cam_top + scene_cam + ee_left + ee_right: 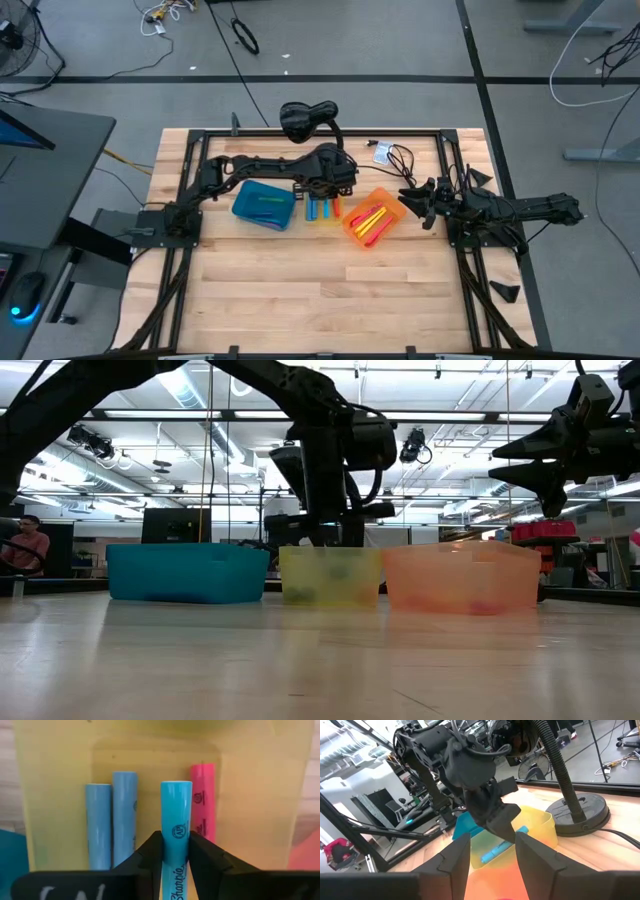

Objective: Pick & Place Markers
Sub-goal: Put the blue highlighter pen into the yellow bin, then return to Home Position

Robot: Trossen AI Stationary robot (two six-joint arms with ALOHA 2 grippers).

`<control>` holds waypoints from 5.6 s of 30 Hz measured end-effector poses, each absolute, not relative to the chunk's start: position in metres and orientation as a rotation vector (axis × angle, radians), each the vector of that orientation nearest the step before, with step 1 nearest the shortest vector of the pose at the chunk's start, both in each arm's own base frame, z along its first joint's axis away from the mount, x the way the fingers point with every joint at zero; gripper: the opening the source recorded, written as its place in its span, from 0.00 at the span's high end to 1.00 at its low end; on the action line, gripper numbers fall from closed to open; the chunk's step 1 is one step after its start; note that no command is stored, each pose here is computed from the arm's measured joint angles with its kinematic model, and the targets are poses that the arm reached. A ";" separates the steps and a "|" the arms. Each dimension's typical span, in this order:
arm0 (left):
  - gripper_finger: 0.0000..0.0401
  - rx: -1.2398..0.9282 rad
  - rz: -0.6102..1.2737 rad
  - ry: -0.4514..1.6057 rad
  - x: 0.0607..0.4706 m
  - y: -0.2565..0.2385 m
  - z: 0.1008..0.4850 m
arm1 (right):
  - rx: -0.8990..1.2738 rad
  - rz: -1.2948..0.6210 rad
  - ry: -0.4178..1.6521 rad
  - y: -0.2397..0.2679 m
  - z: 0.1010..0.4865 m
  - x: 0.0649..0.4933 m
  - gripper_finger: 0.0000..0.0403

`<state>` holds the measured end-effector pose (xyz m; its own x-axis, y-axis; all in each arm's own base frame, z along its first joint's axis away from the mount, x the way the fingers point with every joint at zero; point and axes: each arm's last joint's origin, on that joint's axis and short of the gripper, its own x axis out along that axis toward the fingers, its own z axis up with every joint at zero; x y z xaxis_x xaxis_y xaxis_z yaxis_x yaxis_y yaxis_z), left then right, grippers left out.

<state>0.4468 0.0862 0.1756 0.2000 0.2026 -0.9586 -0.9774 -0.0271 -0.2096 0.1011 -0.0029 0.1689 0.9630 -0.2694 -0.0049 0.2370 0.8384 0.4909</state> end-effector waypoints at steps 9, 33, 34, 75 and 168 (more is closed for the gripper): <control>0.67 -1.202 1.174 0.872 0.448 0.087 0.176 | 0.511 -0.268 -0.065 -0.003 0.169 0.101 0.60; 0.43 -0.709 0.809 0.890 0.433 0.072 0.237 | 0.511 -0.268 -0.065 -0.003 0.169 0.101 0.60; 0.43 -0.667 0.746 0.875 0.430 0.068 0.242 | 0.511 -0.268 -0.066 -0.003 0.169 0.101 0.60; 0.43 -0.021 0.263 0.254 0.124 0.006 0.166 | 0.511 -0.268 -0.066 -0.003 0.169 0.101 0.60; 0.43 -0.309 0.159 -0.082 0.097 0.004 0.171 | 0.511 -0.268 -0.066 -0.003 0.169 0.101 0.60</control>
<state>0.0971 0.0037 0.1709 0.9841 0.1686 0.0560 -0.1435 0.9402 -0.3088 0.1011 -0.0029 0.1689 0.9630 -0.2694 -0.0044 0.2368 0.8382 0.4913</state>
